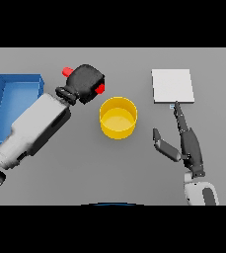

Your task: Pick up the red beaker and tilt it to pour out 1 green nut into yellow bowl. Pick up the yellow bowl and place it on the metallic measuring scale.

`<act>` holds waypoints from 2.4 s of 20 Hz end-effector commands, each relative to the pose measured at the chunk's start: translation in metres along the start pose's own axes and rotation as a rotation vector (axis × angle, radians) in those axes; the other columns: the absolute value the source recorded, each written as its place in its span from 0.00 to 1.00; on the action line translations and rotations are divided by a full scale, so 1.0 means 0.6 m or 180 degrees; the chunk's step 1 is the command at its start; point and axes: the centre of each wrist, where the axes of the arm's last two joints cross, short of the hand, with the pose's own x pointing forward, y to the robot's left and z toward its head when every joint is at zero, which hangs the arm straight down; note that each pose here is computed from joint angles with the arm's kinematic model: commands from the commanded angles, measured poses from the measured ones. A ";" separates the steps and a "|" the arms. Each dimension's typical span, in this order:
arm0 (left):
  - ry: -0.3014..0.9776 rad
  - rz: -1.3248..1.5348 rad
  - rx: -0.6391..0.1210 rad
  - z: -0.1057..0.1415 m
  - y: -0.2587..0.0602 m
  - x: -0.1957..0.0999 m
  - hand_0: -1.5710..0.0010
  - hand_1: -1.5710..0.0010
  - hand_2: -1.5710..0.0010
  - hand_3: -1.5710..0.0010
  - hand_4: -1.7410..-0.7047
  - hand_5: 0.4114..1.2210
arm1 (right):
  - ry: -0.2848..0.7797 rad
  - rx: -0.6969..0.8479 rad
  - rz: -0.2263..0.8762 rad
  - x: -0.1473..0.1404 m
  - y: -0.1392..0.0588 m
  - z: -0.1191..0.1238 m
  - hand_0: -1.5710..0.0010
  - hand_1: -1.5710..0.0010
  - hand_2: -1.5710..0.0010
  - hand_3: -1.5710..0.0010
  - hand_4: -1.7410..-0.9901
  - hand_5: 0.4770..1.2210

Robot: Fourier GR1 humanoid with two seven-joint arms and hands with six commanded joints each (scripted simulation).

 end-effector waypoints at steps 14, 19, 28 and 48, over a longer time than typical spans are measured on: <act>-0.0425 -0.2003 -0.0875 -0.058 0.042 0.069 0.00 0.00 0.00 0.00 0.01 1.00 | 0.0062 -0.0079 0.0053 -0.004 0.009 0.002 1.00 1.00 1.00 1.00 0.74 0.22; -0.0639 -0.2712 -0.0837 -0.070 0.039 0.094 0.00 0.00 0.00 0.00 0.01 1.00 | 0.0073 -0.0133 0.0039 -0.004 0.006 0.000 1.00 1.00 1.00 1.00 0.76 0.20; -0.0829 -0.3563 -0.0890 -0.082 0.048 0.130 0.00 0.00 0.00 0.00 0.02 1.00 | 0.0016 -0.0163 0.0138 0.002 0.008 0.001 1.00 1.00 1.00 1.00 0.78 0.22; 0.1384 -0.0624 0.0540 -0.011 0.404 -0.159 0.00 0.00 0.00 0.11 0.00 1.00 | -0.0070 -0.0113 0.0192 -0.003 0.016 -0.013 1.00 1.00 1.00 1.00 0.80 0.21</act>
